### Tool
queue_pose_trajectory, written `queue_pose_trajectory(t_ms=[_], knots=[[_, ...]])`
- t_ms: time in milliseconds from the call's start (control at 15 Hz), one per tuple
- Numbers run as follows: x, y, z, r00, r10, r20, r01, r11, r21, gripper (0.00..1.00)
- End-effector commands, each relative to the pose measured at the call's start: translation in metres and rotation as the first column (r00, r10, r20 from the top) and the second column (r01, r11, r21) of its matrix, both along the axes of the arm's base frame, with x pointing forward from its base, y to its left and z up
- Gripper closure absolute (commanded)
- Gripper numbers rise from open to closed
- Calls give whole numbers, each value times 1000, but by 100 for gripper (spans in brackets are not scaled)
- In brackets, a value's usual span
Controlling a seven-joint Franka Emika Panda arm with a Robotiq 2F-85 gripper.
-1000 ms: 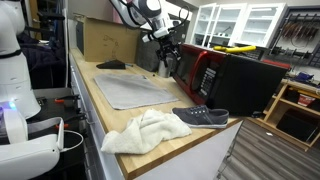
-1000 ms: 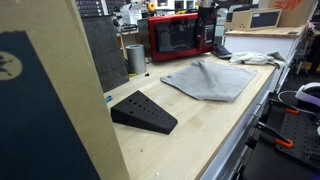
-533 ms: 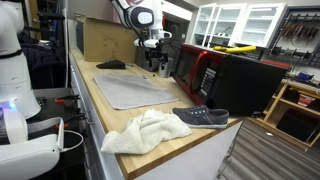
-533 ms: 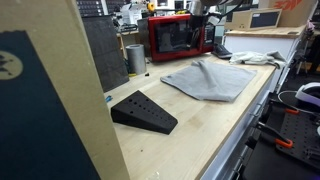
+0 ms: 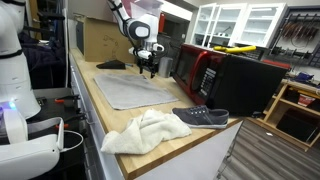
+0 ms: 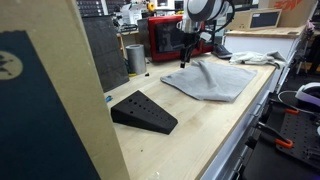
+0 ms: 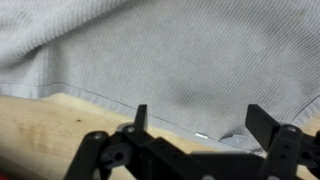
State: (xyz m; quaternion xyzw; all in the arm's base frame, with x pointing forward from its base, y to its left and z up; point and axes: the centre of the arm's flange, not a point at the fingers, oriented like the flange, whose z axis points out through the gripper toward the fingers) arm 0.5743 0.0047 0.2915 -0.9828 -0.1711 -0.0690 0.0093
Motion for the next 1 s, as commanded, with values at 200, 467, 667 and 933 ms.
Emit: queue_pose_trajectory(t_ms=[200, 467, 667, 933], knots=[[16, 40, -9, 995, 83, -60, -82, 996, 21, 28], [20, 51, -18, 991, 109, -74, -109, 994, 11, 58], [24, 56, -27, 990, 118, -81, -117, 993, 12, 81], [26, 67, -41, 986, 142, -85, -141, 990, 17, 100]])
